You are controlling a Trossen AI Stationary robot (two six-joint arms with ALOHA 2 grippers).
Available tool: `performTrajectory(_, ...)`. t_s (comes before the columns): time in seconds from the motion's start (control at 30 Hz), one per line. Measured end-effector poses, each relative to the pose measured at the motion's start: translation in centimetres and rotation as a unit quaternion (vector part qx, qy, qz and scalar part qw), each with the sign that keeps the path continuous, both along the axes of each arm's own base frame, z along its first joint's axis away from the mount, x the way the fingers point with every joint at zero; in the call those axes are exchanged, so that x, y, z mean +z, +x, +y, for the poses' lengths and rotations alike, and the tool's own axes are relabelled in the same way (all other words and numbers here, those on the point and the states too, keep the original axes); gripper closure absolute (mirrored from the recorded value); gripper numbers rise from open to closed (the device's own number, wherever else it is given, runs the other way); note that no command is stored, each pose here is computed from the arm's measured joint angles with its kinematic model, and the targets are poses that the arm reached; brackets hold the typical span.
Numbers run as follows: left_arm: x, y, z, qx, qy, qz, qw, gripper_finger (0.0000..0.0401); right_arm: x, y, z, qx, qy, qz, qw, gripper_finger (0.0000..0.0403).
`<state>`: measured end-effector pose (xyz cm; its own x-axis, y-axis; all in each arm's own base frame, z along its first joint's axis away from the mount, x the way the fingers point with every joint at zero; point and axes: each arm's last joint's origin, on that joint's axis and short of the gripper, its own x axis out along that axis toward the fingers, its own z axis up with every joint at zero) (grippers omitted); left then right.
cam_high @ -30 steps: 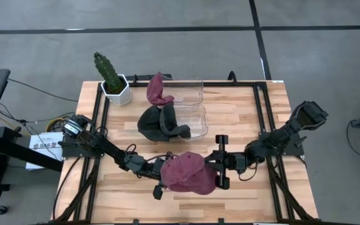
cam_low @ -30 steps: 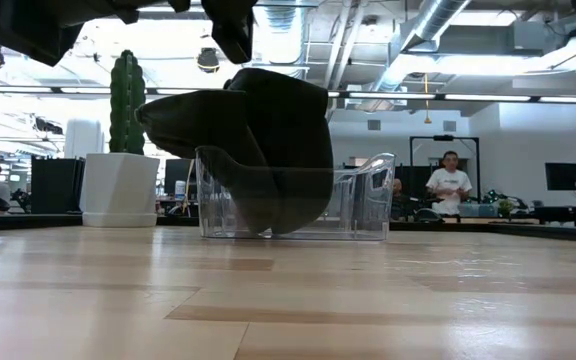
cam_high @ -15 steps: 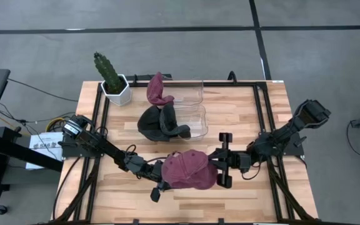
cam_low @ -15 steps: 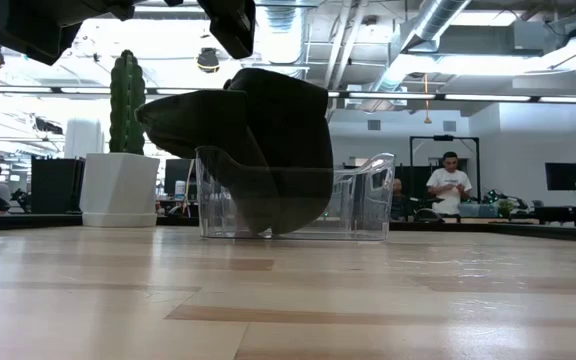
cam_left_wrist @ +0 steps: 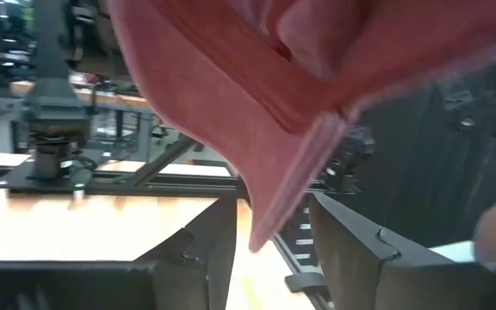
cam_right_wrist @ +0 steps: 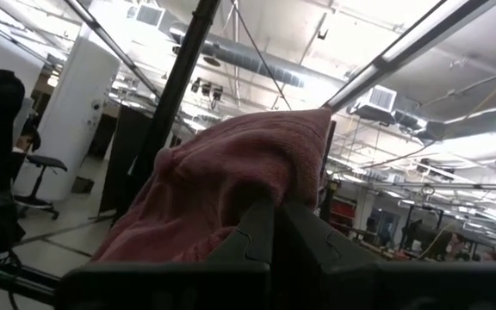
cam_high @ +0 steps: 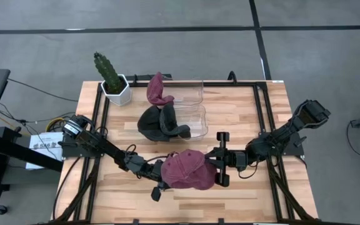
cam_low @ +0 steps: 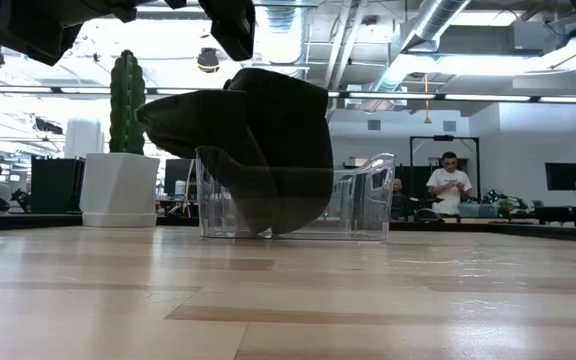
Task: Pick & Place hat
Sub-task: Put the red cap into the top transparent bin
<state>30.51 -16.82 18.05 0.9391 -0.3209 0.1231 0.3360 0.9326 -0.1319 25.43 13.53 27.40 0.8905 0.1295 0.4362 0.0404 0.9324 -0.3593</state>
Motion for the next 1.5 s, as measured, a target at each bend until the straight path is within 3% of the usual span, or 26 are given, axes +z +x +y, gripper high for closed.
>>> performTrajectory(0.17, 0.0, 0.0, 0.1, 0.018, -0.002, 0.001, 1.0, 0.0276, 0.0, 0.0, 0.0, 0.001, 0.001, 0.002, 1.0, 0.0403)
performTrajectory(0.4, 0.0, 0.0, 0.0, 0.011, 0.0, 0.0, 1.0, 0.0383, -0.2, 0.1, 0.1, 0.001, -0.002, 0.013, 1.0, 0.0397)
performTrajectory(0.63, 0.0, -0.1, -0.1, 0.012, 0.004, 0.002, 1.0, 0.0388, -0.3, 0.1, 0.2, 0.016, 0.027, 0.02, 0.999, 0.0356)
performTrajectory(0.77, 0.1, -0.5, 0.2, 0.009, 0.018, 0.028, 0.999, 0.0387, -0.3, -0.3, 0.8, 0.017, 0.011, 0.02, 1.0, 0.0327)
performTrajectory(1.1, 1.4, -4.8, 1.0, -0.015, 0.062, 0.097, 0.993, 0.0387, 0.2, -2.3, 2.6, -0.123, -0.006, 0.027, 0.992, 0.0248)
performTrajectory(1.27, 1.8, -5.7, 0.8, -0.027, 0.062, 0.09, 0.994, 0.0387, 2.5, -2.5, 2.2, -0.181, 0.004, -0.02, 0.983, 0.0251)
performTrajectory(1.5, 2.7, -5.7, 0.7, -0.01, 0.041, 0.053, 0.998, 0.0387, 5.4, 0.2, 0.2, -0.236, 0.004, -0.024, 0.971, 0.0291)
